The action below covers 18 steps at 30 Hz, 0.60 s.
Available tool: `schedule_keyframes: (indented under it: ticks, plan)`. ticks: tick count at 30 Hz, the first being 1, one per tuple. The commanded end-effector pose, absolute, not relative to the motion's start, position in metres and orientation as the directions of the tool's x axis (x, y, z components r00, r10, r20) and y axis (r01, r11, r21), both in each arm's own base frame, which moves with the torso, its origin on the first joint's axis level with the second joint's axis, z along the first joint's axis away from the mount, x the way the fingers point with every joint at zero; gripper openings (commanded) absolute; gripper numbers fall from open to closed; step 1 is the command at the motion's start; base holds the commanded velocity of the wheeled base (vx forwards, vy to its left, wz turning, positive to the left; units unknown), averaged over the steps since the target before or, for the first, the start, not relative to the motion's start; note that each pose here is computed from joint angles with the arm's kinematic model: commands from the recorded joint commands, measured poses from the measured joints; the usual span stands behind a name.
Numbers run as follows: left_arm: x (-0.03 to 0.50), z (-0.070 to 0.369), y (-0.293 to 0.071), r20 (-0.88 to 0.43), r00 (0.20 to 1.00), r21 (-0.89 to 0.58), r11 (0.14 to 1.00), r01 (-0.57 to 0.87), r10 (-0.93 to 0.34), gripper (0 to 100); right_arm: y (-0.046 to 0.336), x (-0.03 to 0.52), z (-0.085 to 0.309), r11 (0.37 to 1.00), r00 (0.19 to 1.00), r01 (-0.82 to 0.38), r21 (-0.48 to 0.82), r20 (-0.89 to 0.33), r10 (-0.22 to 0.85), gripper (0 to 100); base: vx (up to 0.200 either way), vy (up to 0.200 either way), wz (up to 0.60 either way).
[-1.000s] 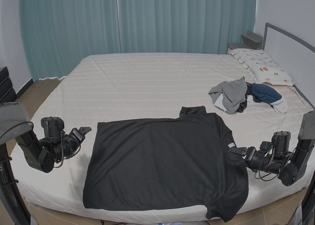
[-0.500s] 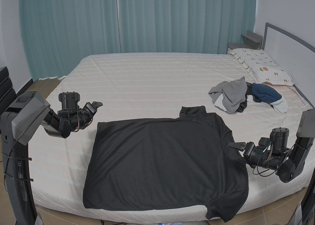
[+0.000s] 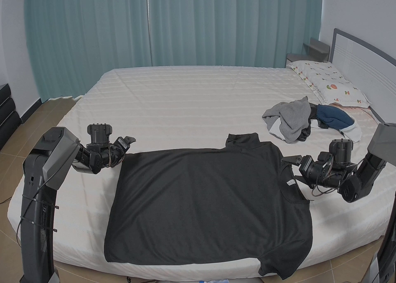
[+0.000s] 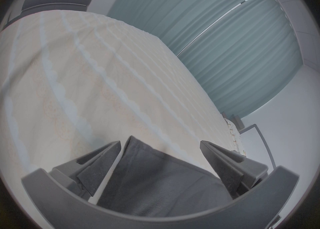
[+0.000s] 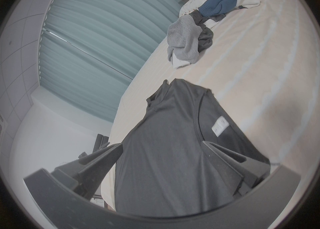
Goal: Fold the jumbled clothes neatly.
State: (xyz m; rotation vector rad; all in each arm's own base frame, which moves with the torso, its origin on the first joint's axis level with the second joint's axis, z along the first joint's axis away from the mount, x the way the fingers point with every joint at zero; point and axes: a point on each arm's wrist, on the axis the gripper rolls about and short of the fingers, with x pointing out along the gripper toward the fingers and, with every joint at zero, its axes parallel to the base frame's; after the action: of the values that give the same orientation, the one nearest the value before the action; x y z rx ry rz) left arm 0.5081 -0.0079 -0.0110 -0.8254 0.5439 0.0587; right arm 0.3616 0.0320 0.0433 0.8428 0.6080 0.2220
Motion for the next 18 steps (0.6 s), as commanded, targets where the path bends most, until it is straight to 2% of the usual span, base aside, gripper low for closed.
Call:
schedule_keyframes:
  ticks: [1, 11, 12, 18]
  plan:
    - [0.509, -0.028, -0.01, -0.509, 0.847, -0.658, 0.705, -0.264, -0.157, 100, 0.026, 0.407, 0.051, 0.655, 0.822, 0.059, 0.753, -0.409, 0.397, 100, 0.0, 0.0, 0.0]
    - [0.51, -0.029, -0.011, -0.504, 0.85, -0.657, 0.707, -0.26, -0.155, 100, 0.023, 0.439, 0.04, 0.656, 0.828, 0.066, 0.752, -0.408, 0.385, 100, 0.0, 0.0, 0.0]
    - [0.51, -0.028, -0.01, -0.501, 0.852, -0.658, 0.707, -0.26, -0.152, 0, 0.02, 0.443, 0.038, 0.656, 0.832, 0.07, 0.751, -0.408, 0.377, 100, 0.0, 0.0, 0.0]
    - [0.511, -0.027, -0.01, -0.495, 0.86, -0.65, 0.709, -0.275, -0.121, 0, 0.019, 0.465, 0.02, 0.691, 0.828, 0.081, 0.718, -0.434, 0.354, 100, 0.0, 0.0, 0.0]
